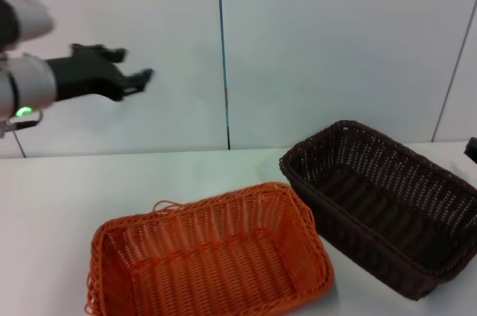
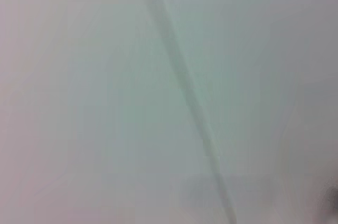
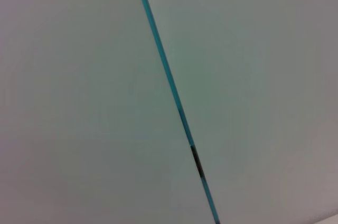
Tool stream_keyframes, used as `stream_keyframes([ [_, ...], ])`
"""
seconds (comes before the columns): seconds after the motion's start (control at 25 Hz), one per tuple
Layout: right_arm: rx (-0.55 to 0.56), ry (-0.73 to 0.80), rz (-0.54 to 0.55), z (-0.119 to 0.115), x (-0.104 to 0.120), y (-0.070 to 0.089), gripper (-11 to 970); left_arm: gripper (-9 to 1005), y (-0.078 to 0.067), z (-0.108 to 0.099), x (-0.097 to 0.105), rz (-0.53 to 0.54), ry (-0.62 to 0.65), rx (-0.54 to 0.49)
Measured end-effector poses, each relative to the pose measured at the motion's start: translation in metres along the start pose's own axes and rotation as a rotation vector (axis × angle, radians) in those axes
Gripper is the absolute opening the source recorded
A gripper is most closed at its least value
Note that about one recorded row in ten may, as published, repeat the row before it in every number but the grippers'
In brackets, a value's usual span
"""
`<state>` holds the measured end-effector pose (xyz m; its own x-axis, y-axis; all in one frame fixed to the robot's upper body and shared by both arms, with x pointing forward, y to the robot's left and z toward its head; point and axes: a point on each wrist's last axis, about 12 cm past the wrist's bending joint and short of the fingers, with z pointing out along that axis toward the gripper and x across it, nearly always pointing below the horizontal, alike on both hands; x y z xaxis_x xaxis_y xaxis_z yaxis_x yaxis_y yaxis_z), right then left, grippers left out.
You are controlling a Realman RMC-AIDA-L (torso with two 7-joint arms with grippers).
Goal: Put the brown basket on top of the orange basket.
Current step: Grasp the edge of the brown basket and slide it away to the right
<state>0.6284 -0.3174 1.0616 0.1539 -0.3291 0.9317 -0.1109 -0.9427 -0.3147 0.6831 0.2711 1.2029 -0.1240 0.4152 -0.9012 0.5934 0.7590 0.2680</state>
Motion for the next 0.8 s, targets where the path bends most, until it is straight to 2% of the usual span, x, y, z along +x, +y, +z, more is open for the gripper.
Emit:
stream_keyframes([
  [0.16, 0.003, 0.000, 0.000, 0.001, 0.001, -0.002, 928, 605, 0.016, -0.010, 0.018, -0.138, -0.017, -0.096],
  [0.24, 0.005, -0.003, -0.002, 0.001, 0.000, -0.003, 929, 605, 0.018, -0.011, 0.020, -0.154, -0.019, -0.110],
  [0.4, 0.006, -0.007, -0.004, 0.002, 0.000, -0.003, 929, 606, 0.028, -0.018, 0.036, -0.233, -0.022, -0.204],
  [0.56, 0.006, -0.009, -0.003, 0.002, -0.001, -0.004, 928, 607, 0.031, -0.021, 0.051, -0.277, 0.002, -0.272],
  [0.72, 0.007, -0.010, -0.003, 0.002, -0.001, -0.004, 927, 608, 0.033, -0.028, 0.067, -0.400, 0.001, -0.344],
  [0.8, 0.008, -0.010, -0.004, 0.002, -0.001, -0.004, 927, 609, 0.034, -0.032, 0.074, -0.423, 0.003, -0.374],
])
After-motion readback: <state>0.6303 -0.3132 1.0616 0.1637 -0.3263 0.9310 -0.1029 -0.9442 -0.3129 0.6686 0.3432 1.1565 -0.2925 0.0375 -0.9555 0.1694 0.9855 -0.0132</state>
